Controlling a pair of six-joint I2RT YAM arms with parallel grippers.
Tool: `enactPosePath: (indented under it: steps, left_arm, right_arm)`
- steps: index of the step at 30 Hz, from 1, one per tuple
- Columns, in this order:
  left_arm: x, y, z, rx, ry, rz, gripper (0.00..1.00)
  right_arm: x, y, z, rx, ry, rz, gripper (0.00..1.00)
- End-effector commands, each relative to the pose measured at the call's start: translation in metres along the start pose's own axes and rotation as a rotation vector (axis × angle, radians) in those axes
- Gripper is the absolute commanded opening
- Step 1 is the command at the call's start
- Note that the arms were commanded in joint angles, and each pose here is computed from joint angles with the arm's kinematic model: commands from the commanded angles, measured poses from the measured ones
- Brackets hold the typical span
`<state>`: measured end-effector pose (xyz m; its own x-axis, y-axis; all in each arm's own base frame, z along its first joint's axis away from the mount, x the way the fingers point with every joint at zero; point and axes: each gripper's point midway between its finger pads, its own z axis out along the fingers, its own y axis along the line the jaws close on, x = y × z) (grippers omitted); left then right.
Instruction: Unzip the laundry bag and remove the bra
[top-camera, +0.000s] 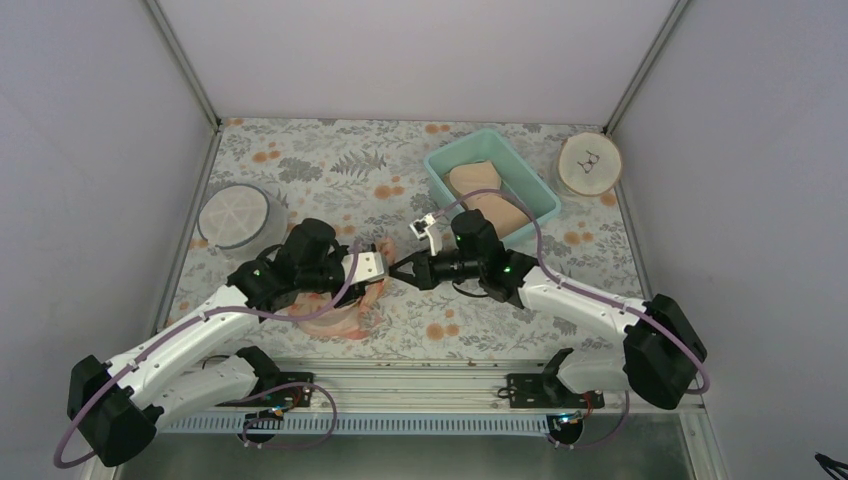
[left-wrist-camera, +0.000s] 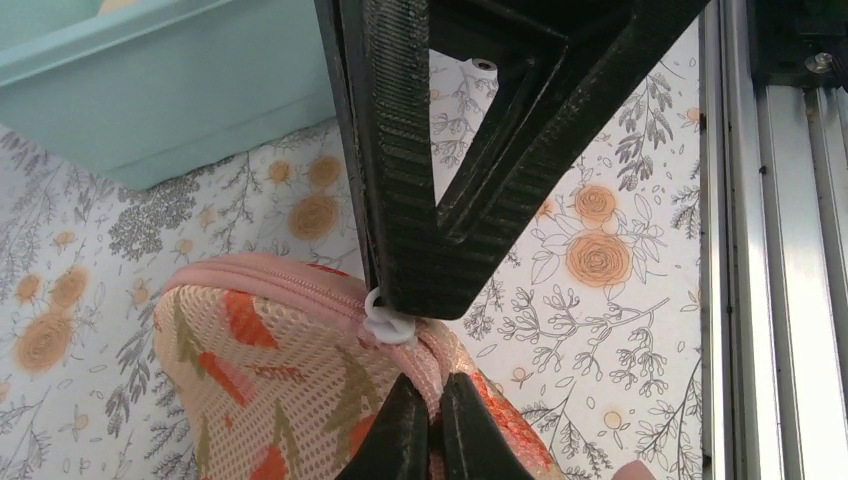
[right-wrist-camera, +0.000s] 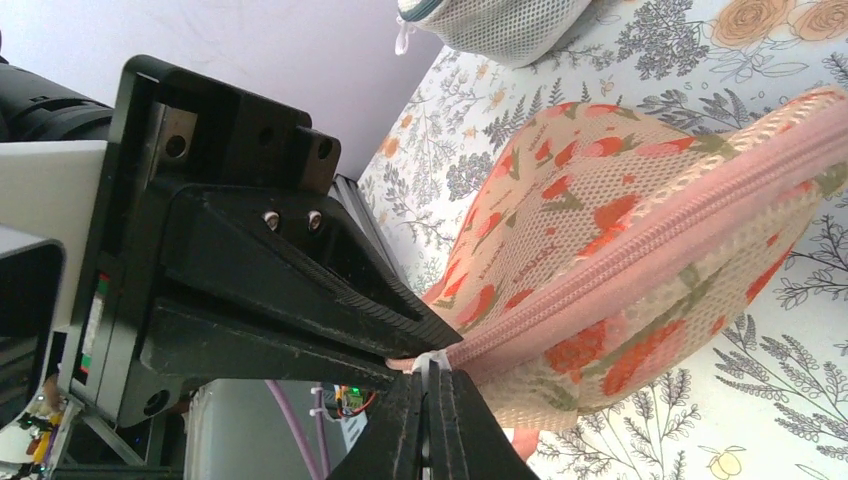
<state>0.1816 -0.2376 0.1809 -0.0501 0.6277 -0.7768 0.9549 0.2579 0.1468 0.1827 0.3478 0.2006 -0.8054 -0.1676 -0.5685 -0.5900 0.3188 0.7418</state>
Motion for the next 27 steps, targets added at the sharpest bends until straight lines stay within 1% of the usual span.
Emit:
enactPosePath:
  steps: [1,7,9,12,16,20,27]
  left_arm:
    - [-0.001,-0.004,-0.003,0.013,0.0,0.047,0.02]
    - [0.004,-0.015,-0.016,0.049,0.027,0.255,0.02]
    - [0.005,-0.02,-0.021,0.074,0.033,0.322,0.02]
    - [0.003,-0.032,-0.029,0.124,0.011,0.421,0.02]
    - [-0.003,-0.033,-0.035,0.112,-0.019,0.461,0.02]
    - [-0.001,-0.04,-0.04,0.134,-0.029,0.519,0.02]
    - [-0.005,-0.051,-0.047,0.154,-0.088,0.589,0.02]
  right_arm:
    - [-0.018,0.005,-0.009,0.04,-0.063,-0.063,0.04]
    - [-0.014,-0.05,-0.035,0.177,-0.103,-0.006,0.04]
    - [-0.01,-0.061,-0.041,0.203,-0.103,-0.002,0.03]
    - [-0.006,-0.073,-0.046,0.223,-0.101,0.0,0.04]
    - [0.003,-0.087,-0.05,0.239,-0.093,0.014,0.03]
    - [0.015,-0.101,-0.052,0.239,-0.081,0.048,0.03]
    - [0.035,-0.113,-0.04,0.202,-0.026,0.096,0.04]
